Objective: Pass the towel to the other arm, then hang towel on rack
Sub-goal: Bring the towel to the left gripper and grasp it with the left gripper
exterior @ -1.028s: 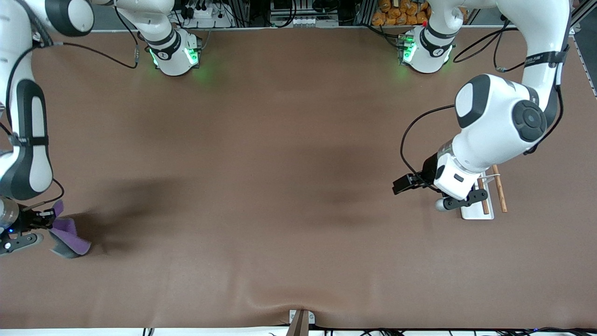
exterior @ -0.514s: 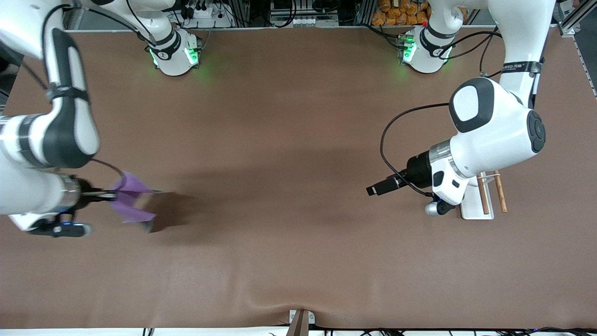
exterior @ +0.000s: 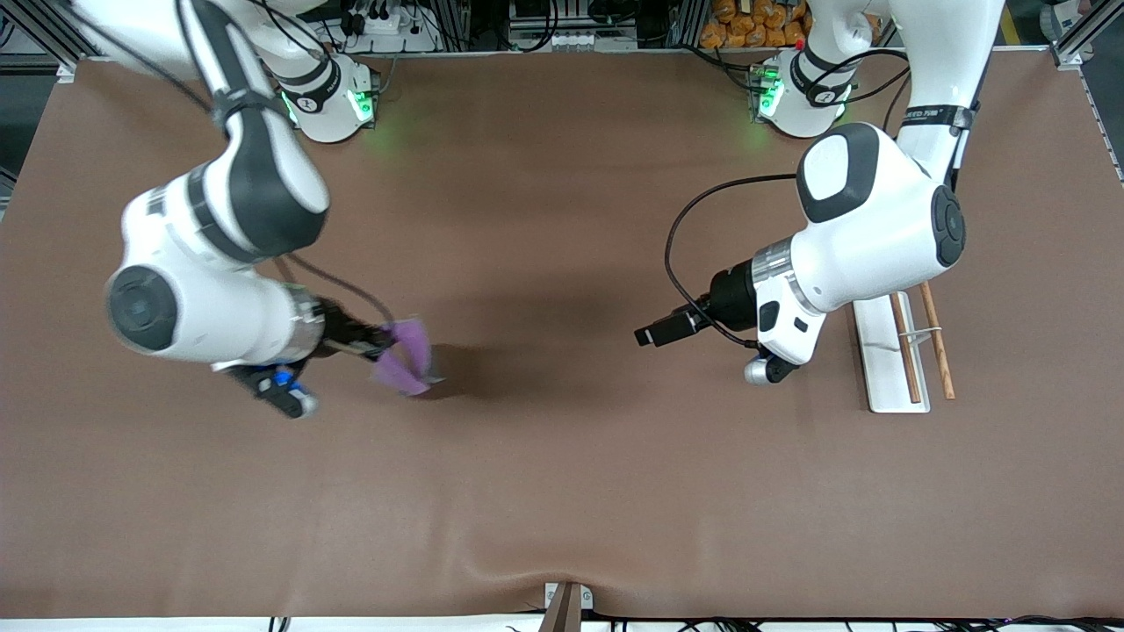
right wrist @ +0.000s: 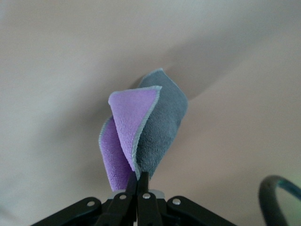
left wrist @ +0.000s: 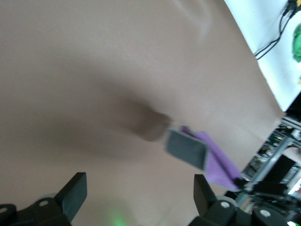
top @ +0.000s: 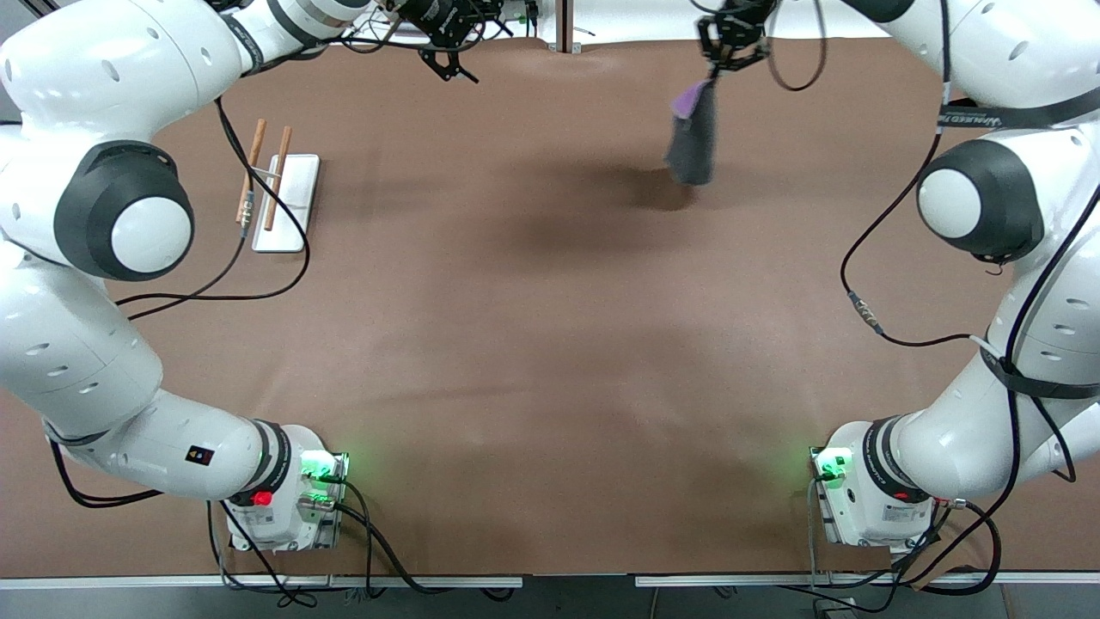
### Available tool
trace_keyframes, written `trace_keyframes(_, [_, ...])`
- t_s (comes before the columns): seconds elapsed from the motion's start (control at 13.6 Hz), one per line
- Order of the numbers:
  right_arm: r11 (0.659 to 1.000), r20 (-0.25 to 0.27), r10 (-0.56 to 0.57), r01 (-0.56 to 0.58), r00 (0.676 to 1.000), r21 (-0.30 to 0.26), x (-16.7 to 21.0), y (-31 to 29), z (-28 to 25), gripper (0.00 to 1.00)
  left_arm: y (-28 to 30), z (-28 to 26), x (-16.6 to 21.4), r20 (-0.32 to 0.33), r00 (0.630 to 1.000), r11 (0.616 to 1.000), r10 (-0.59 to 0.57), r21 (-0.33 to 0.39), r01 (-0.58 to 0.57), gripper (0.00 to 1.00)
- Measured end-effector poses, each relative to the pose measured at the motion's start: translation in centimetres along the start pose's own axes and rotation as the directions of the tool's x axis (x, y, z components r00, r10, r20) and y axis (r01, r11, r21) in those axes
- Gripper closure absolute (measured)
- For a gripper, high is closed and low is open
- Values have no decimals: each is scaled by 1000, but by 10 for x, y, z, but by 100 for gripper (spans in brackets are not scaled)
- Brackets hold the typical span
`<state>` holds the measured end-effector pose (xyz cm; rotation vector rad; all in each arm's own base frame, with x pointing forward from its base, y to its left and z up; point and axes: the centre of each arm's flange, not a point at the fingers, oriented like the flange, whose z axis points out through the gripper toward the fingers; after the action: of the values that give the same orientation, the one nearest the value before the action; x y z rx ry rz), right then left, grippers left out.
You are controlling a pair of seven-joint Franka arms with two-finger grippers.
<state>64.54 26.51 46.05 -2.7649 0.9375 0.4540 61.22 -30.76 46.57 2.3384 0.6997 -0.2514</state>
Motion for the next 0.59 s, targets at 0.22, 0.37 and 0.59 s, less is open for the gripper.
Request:
trace_keyframes(0.22, [977, 77, 156, -165, 985, 132, -42, -38, 3, 98, 13, 11, -13, 4, 997, 995, -72, -70, 72, 0])
trace_keyframes(0.37, [934, 164, 250, -282, 954, 217, -64, -58, -1, 98, 18, 23, -21, 7, 993, 989, -115, -91, 115, 0])
trace_keyframes(0.59, [842, 311, 340, -435, 887, 318, -88, -82, -10, 98, 13, 38, -19, 23, 983, 979, -184, -82, 185, 0])
